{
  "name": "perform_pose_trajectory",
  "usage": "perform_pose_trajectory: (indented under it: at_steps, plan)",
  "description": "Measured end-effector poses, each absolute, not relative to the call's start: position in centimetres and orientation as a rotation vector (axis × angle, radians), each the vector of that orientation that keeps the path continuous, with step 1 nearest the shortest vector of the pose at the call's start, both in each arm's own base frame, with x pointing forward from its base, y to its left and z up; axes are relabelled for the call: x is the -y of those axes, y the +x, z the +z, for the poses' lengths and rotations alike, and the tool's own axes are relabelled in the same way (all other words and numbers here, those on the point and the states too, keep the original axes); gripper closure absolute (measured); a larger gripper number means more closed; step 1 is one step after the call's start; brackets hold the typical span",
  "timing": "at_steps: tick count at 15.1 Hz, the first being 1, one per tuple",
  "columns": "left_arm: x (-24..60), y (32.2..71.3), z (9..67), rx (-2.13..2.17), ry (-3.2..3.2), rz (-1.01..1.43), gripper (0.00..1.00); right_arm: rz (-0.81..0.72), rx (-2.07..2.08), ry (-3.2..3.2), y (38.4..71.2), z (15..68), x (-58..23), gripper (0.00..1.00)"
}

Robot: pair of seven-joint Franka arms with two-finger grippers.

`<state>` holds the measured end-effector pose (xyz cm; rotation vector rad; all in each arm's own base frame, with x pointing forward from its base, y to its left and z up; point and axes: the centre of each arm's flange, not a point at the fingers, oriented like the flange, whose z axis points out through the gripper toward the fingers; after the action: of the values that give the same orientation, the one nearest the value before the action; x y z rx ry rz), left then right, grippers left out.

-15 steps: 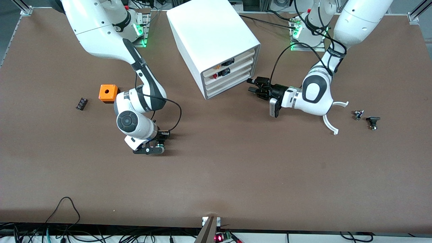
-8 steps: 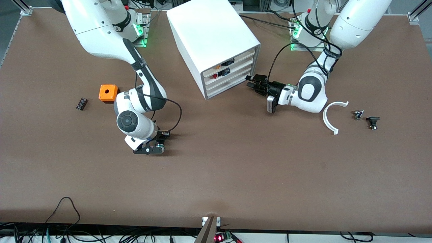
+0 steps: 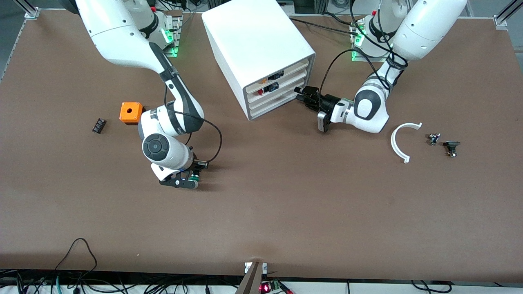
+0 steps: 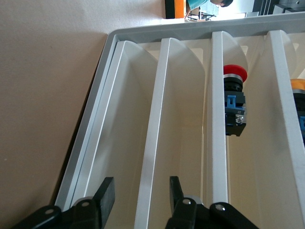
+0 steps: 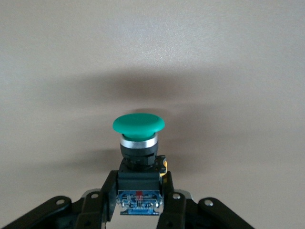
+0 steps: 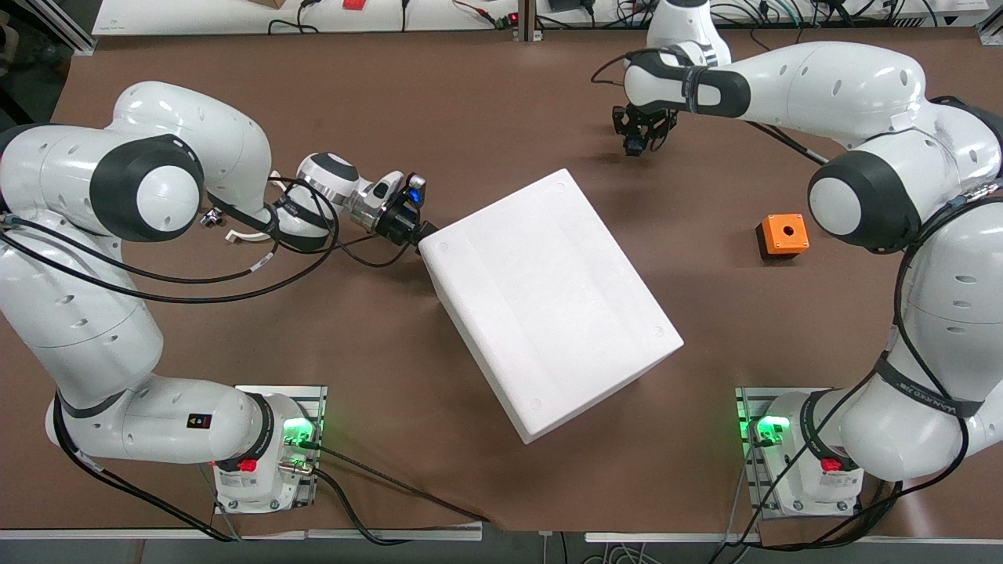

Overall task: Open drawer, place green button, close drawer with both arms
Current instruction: 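Pull the drawer open with the left gripper while the right gripper lifts the button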

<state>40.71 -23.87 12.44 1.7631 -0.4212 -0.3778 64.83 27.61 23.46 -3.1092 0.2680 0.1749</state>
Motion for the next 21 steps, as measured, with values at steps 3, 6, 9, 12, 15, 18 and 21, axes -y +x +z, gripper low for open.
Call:
perform_pose_trajectory:
  at_steps: [3, 6, 9, 12, 15, 18, 21]
  plan:
    - [24.9, 39.8, 12.1, 0.42, 1.746, -0.379, 0.48, 0.2, -0.467, -3.1, 66.0, 26.5, -27.3, 0.6]
    - [25.7, 38.9, 11.9, 0.443, 1.736, -0.378, 0.78, 0.191, -0.679, -3.063, 66.7, 28.4, -27.4, 0.6]
    - [25.7, 38.9, 11.8, 0.46, 1.729, -0.355, 0.86, 0.191, -0.862, -3.021, 67.2, 30.6, -27.7, 0.6]
    - [25.4, 39.3, 11.9, 0.457, 1.73, -0.345, 0.86, 0.201, -1.005, -2.968, 67.8, 33.7, -28.1, 0.6]
    - [24.0, 41.3, 12.1, 0.455, 1.753, -0.309, 0.86, 0.221, -1.152, -2.853, 68.2, 36.1, -28.9, 0.6]
    - [21.6, 44.9, 13.0, 0.476, 1.814, -0.302, 0.86, 0.222, -1.265, -2.755, 68.2, 38.0, -30.2, 0.6]
    - [20.6, 47.4, 13.9, 0.485, 1.856, -0.308, 0.86, 0.233, -1.337, -2.682, 67.2, 39.5, -33.4, 0.6]
